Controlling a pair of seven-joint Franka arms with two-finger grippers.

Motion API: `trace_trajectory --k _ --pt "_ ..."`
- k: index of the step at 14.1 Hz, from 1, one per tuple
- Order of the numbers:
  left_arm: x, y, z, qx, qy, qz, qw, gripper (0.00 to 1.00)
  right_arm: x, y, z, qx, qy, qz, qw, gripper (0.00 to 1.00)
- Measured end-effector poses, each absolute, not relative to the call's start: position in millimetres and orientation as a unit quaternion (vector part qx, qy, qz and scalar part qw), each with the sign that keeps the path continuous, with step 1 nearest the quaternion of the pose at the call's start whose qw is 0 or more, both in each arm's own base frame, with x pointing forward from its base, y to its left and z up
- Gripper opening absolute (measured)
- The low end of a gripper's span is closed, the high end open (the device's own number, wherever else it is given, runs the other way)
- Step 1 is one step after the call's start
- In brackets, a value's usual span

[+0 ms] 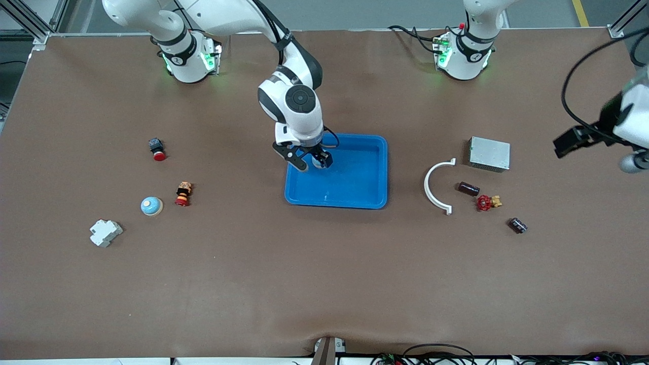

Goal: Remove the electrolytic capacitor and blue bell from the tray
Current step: 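Retract the left arm to rest while the right gripper returns to the tray, then grasp the second blue bell in the tray with the right gripper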

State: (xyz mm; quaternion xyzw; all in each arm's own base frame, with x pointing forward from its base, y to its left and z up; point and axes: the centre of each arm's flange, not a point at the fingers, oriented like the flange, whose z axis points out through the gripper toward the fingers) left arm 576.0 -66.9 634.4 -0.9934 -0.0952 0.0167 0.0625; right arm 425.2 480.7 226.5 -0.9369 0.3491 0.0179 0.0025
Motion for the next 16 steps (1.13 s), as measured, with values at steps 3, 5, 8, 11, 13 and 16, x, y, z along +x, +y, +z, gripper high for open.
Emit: trace_trajectory --k 3,5,8,11,13,16 --pt "570.6 -80.0 634.3 -0.994 -0.097 0.030 0.045 1.00 422.1 486.5 213.1 -0.935 0.354 0.018 -0.003 1.00" --pt "569.1 -80.3 632.1 -0.994 -0.094 0.035 0.039 1.00 421.9 492.7 207.8 -0.933 0.360 0.016 -0.004 1.00" --pt "558.7 -70.9 626.2 -0.997 -0.061 0.037 0.040 1.00 424.0 501.1 202.7 -0.932 0.363 0.011 -0.003 1.00" --pt "540.3 -59.8 630.3 -0.998 -0.041 0.037 0.026 1.00 423.0 504.7 198.6 -0.932 0.361 0.010 -0.004 1.00" --pt "528.1 -58.7 631.8 -0.998 -0.039 0.034 0.025 1.00 421.7 505.4 197.2 -0.932 0.361 0.010 -0.005 1.00" --pt "511.5 -58.5 631.5 -0.999 -0.038 0.027 0.026 1.00 421.5 505.4 196.2 -0.932 0.362 0.010 -0.006 1.00"
